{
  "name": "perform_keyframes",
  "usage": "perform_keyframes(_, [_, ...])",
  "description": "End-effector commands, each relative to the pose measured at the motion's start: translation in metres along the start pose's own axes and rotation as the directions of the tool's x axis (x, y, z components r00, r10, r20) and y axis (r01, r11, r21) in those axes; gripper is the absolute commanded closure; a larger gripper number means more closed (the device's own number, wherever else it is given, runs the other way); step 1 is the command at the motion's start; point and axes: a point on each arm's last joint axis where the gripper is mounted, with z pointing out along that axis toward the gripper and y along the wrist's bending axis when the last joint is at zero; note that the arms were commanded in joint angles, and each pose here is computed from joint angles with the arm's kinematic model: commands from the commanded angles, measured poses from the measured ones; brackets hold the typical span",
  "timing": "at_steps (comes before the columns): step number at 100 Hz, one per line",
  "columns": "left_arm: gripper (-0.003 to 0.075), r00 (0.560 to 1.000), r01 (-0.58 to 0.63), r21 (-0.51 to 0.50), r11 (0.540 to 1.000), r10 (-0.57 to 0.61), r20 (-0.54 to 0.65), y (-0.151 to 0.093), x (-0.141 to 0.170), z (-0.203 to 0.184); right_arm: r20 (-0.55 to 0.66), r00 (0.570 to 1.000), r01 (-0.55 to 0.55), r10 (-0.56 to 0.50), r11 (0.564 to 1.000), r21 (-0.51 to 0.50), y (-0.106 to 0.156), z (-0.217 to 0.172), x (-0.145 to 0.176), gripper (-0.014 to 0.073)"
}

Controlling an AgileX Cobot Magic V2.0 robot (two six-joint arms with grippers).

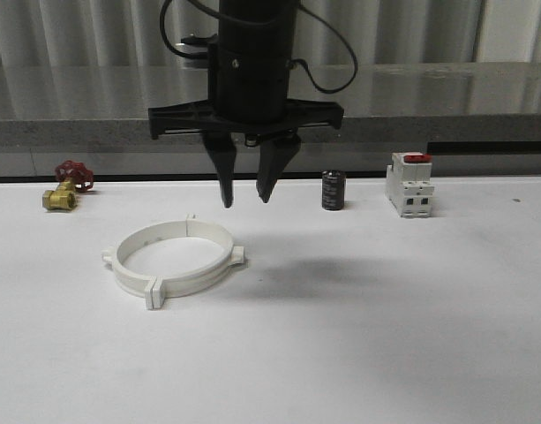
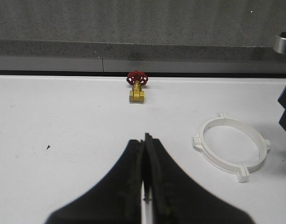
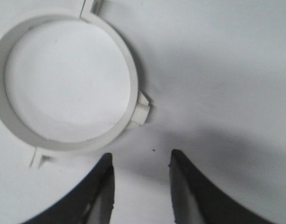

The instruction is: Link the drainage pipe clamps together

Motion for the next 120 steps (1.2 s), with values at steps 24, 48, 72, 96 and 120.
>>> perform_keyframes(24, [0.0741,0.996,0.01,0.007,1.0,-0.011,0.088,-0.001,-0.014,-0.003,0.102,0.983,0.153,-0.152,0.988,0.004,-0.02,-0.084,0.002,0.066])
perform_keyframes(48, [0.0741,0.996,0.01,0.007,1.0,-0.011,0.088,-0.001,-0.014,-0.003,0.107,0.989,0.101,-0.102,0.995,0.019,-0.053,-0.101,0.021,0.066])
perform_keyframes(72, [0.0741,0.996,0.01,0.007,1.0,-0.011,0.088,-0.001,-0.014,-0.003,0.174,0.984,0.044,-0.047,0.999,0.022,-0.086,-0.119,0.054,0.066])
perform_keyframes(96, [0.0741,0.996,0.01,0.007,1.0,-0.011,0.088,-0.001,-0.014,-0.003,0.257,0.963,-0.094,0.085,0.995,0.024,-0.13,-0.14,0.091,0.066])
perform_keyframes(120, [0.0741,0.996,0.01,0.007,1.0,-0.011,0.088,-0.001,-0.014,-0.003,0.317,0.93,-0.21,0.188,0.977,0.035,-0.163,-0.158,0.127,0.066])
